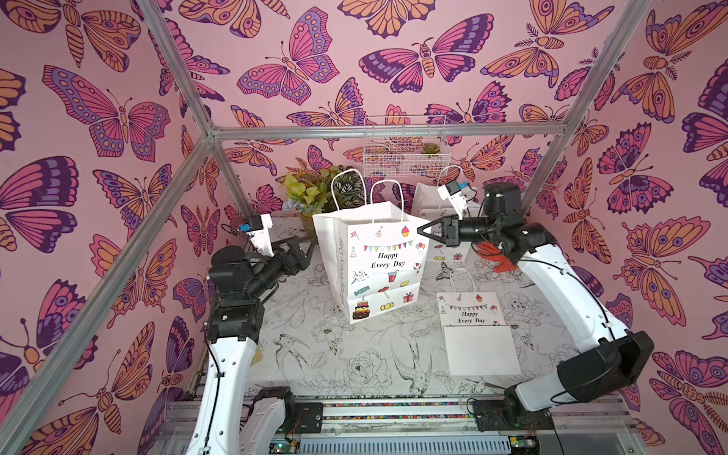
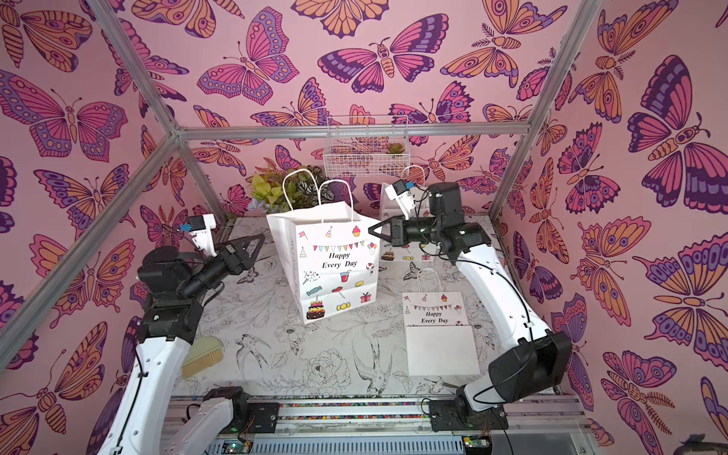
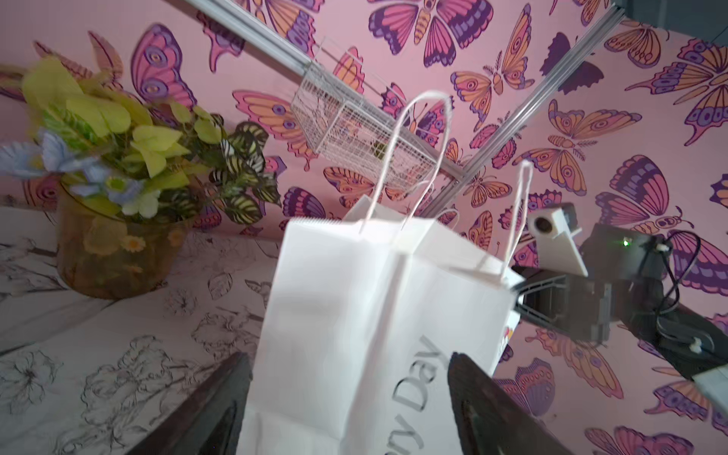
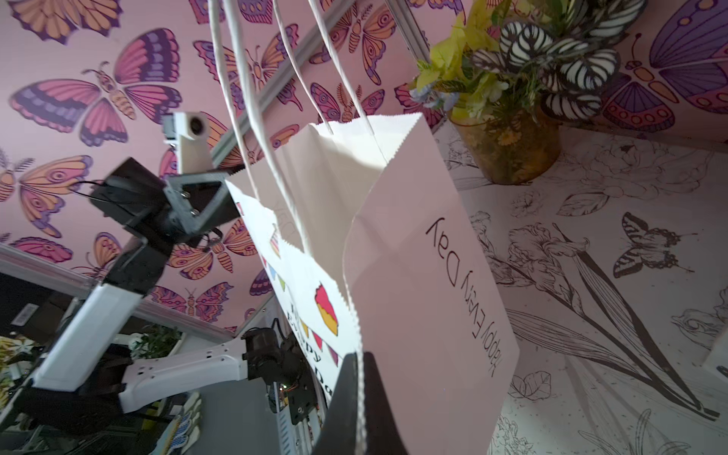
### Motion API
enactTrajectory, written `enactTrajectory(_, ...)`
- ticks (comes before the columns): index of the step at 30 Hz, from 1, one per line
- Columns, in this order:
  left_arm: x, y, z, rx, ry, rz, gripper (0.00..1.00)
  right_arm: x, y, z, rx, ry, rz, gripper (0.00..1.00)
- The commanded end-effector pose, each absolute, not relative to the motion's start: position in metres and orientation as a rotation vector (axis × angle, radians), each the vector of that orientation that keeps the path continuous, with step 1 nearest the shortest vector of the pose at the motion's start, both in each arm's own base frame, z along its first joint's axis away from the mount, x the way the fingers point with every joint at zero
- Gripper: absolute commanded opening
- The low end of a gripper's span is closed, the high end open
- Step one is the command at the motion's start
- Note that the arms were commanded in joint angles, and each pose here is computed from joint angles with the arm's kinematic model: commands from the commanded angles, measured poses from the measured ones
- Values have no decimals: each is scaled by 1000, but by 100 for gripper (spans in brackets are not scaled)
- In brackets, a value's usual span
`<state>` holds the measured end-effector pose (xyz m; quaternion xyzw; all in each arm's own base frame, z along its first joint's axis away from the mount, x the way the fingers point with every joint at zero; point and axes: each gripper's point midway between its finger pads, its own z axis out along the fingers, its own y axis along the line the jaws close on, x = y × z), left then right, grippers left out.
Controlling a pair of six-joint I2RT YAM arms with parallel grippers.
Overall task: Put away the paper bag
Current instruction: Press the paper bag.
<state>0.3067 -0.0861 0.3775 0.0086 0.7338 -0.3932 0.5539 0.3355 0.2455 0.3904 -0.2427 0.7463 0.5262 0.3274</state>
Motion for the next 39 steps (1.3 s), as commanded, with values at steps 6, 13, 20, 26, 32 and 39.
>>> enactTrajectory(6,243,-122,365,230,1798,-1156,81,316,216,467,-768,1756,1807,0)
enactTrajectory(13,216,-141,358,390,1786,-1277,82,302,214,479,-857,1721,1809,0)
enactTrajectory(20,223,-143,342,386,1823,-1300,81,286,212,489,-898,1693,1791,0)
enactTrajectory(26,218,-150,338,404,1832,-1321,80,282,214,489,-894,1692,1787,0)
enactTrajectory(32,224,-161,315,395,1891,-1306,76,270,218,496,-926,1673,1787,0)
enactTrajectory(39,228,-178,314,443,1912,-1280,73,260,224,494,-919,1675,1792,0)
